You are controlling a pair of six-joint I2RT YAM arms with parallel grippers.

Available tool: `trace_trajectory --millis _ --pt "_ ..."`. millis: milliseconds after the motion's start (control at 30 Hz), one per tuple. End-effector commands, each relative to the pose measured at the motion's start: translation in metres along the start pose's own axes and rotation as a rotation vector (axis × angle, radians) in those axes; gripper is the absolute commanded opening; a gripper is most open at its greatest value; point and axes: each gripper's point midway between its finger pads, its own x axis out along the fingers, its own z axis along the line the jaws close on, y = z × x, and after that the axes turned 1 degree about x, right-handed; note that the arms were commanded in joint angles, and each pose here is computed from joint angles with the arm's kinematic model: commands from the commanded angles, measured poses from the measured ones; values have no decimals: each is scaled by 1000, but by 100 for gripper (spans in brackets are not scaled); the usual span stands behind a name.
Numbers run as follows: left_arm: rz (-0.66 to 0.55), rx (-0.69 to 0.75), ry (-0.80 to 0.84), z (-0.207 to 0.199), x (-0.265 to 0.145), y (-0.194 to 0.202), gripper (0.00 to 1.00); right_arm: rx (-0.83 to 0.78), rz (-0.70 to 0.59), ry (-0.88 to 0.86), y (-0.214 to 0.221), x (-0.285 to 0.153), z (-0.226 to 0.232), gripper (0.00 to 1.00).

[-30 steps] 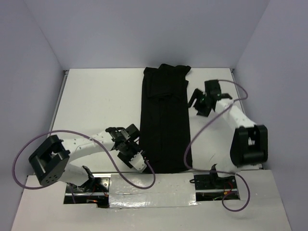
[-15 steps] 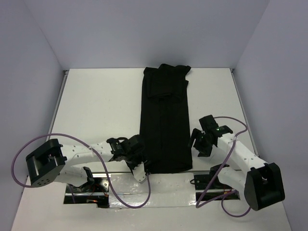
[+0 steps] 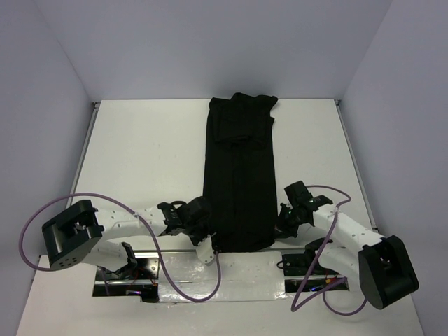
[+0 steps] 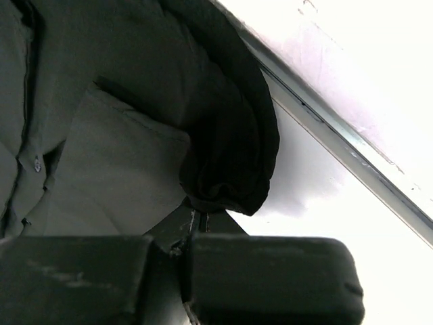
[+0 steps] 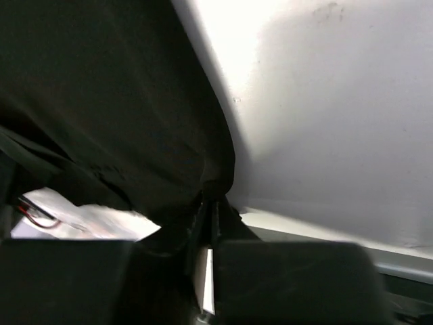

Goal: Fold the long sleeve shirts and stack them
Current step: Fold the shirt

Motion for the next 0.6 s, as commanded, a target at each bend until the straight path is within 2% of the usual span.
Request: trace_trajectory --millis 0,33,200,367,567 --pt "6 -70 45 -13 -4 -1 0 -21 -20 -46 0 -3 7 4" --pt "-4 -112 35 -9 -9 -5 0 -25 -30 -57 -1 -8 10 1" --pt "-100 -232 109 -13 -34 -34 0 -58 -9 -62 11 -34 14 0" --pt "-81 -323 93 -10 -45 -33 0 -104 35 -46 28 -54 9 0" --pt "-162 -455 60 17 -73 -37 0 -152 35 -44 30 -76 15 0"
